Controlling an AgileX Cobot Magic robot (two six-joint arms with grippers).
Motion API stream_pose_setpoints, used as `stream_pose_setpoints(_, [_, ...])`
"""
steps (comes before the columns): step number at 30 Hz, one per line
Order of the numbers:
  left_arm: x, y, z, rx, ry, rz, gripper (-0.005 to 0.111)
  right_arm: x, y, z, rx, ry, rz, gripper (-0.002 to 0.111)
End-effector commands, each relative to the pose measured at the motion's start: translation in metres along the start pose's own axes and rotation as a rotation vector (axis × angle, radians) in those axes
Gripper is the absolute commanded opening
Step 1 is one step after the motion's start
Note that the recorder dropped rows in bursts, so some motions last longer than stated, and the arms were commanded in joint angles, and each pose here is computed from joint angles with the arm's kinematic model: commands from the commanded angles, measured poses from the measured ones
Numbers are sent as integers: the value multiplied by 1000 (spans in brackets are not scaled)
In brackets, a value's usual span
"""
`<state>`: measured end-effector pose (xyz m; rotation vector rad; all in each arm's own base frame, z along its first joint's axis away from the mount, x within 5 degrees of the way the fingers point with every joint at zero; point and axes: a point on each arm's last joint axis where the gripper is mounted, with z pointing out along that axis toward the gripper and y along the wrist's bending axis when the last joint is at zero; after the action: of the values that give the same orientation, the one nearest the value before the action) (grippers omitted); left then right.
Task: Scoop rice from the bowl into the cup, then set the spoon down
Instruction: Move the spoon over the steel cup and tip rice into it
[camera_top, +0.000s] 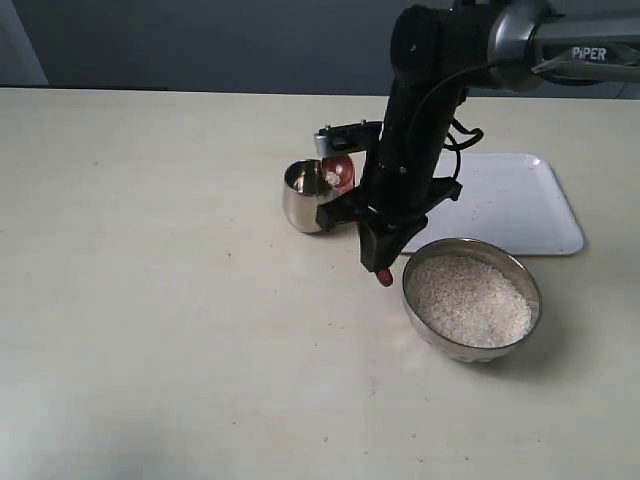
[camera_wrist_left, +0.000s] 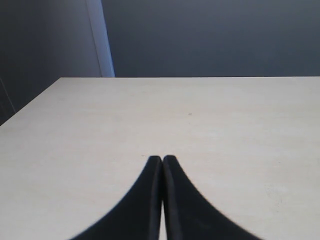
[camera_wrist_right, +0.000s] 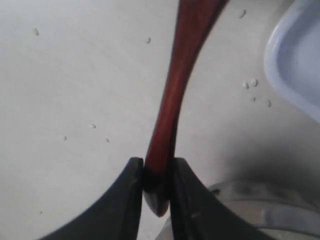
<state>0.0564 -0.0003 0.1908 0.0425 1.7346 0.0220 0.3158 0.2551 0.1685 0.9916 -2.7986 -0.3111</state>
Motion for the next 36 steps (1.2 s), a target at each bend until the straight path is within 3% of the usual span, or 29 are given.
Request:
stream_pose_setpoints(1, [-1, 0, 0, 6, -6, 0, 1, -3, 2, -4, 15, -19, -7, -1])
stream_pose_setpoints(26, [-1, 0, 0, 6, -8, 0, 1, -6, 9, -7, 218, -14, -104, -1])
stream_pose_setpoints(36, [-1, 0, 0, 6, -8, 0, 1, -8, 10, 1, 235, 6, -103, -1])
